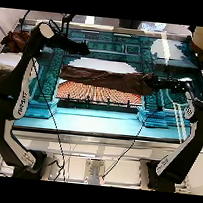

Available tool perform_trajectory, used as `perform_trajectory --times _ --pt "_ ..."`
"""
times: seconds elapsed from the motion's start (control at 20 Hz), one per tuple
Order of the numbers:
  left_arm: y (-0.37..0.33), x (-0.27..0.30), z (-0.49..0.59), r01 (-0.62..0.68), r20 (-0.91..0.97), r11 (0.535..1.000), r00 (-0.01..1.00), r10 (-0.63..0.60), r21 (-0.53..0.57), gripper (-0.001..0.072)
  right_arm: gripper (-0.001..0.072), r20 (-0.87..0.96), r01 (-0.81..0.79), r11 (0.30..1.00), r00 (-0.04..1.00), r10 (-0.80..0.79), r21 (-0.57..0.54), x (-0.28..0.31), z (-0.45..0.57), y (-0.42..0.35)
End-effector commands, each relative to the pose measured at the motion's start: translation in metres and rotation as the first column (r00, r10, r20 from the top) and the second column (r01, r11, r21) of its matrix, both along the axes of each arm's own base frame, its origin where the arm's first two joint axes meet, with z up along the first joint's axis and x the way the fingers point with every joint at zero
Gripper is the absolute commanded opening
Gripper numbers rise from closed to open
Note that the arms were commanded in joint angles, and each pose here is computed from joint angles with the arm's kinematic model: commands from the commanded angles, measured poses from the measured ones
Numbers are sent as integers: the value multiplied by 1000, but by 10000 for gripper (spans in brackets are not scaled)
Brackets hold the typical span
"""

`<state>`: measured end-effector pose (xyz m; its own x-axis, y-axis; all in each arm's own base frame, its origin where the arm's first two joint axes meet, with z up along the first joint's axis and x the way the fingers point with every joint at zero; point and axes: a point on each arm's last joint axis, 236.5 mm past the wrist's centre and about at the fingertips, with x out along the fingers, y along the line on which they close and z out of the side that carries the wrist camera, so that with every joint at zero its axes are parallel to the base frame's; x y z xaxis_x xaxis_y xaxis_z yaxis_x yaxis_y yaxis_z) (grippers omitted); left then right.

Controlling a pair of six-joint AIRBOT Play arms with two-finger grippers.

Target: Fold the shirts.

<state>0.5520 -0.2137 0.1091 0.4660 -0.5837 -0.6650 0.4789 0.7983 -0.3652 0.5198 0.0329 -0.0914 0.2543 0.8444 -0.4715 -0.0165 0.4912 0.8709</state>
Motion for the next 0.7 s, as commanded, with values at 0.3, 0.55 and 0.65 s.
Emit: perform_trajectory --times 0.3,0.55,0.65 --pt "-19 -7 -17 28 -32 999 999 -27 21 207 22 206 -86 945 978 20 316 4 88 30" --pt "-43 -8 -62 57 -84 996 995 -52 63 7 21 307 -122 926 952 7 356 7 147 48" --pt "-59 -9 -90 44 -138 998 990 -36 52 7 21 339 -162 927 940 40 339 3 164 68"
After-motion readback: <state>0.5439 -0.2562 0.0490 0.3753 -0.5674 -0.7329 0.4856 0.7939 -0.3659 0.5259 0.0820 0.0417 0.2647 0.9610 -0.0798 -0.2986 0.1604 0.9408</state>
